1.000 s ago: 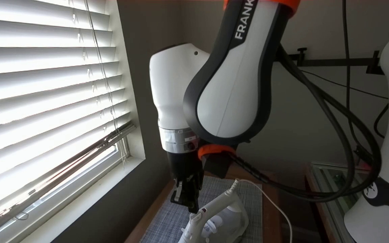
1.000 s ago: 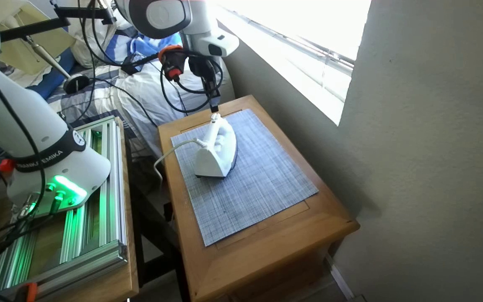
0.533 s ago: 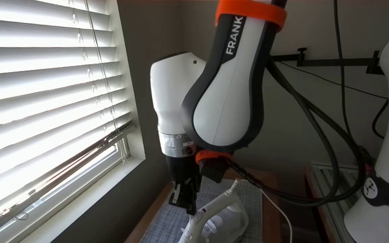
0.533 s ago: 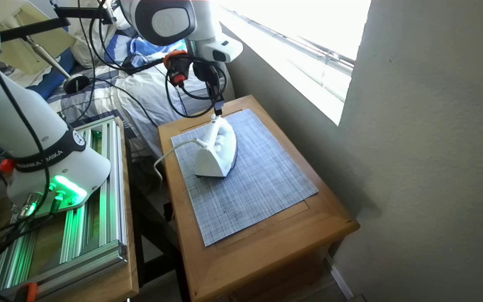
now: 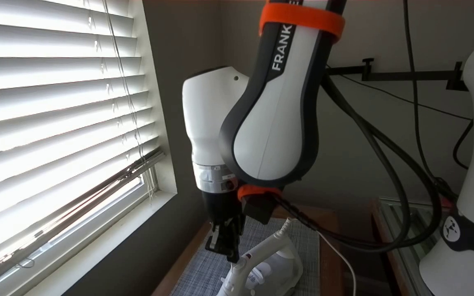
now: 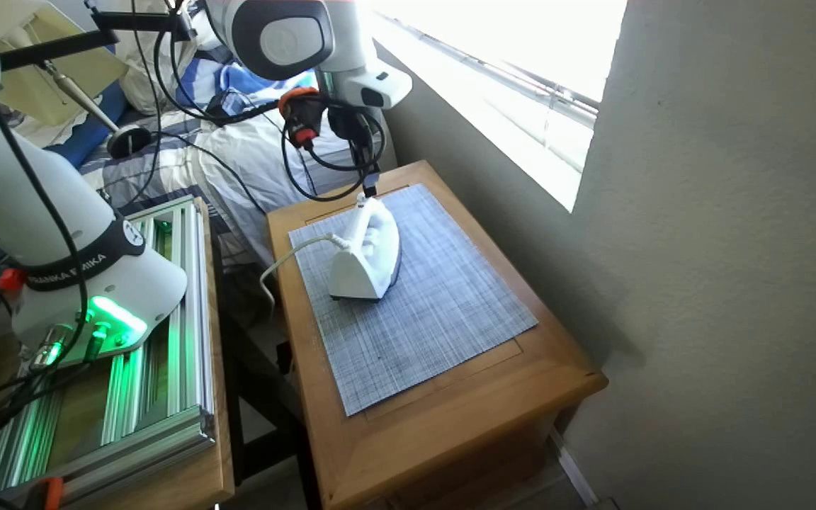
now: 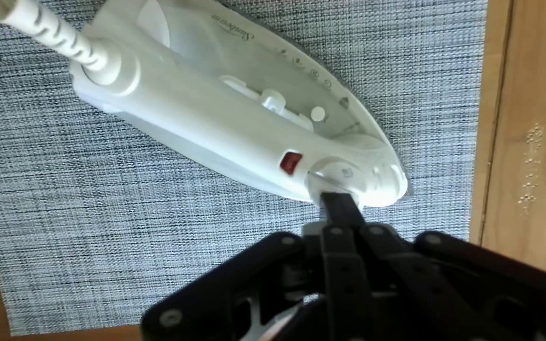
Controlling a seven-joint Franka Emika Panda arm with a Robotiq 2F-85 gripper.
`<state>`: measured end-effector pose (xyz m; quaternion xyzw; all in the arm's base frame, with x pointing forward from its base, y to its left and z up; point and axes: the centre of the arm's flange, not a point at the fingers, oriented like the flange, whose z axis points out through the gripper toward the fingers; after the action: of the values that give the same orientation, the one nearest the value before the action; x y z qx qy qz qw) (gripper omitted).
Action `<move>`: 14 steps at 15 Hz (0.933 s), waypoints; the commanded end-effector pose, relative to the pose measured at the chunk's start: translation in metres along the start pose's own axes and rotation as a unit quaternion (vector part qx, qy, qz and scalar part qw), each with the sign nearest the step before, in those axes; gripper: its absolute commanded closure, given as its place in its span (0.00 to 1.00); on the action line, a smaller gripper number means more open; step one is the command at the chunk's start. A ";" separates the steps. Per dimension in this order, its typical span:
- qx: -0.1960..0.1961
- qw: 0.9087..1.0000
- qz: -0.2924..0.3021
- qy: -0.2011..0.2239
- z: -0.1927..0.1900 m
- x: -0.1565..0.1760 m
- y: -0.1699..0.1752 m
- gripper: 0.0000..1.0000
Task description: Turn the iron to the left, then tap it
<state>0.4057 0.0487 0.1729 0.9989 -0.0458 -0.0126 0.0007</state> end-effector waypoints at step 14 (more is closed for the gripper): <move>0.008 1.000 0.019 -0.020 0.059 0.004 -0.003 1.00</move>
<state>0.4063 0.0479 0.1651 0.9983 -0.0563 -0.0116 -0.0033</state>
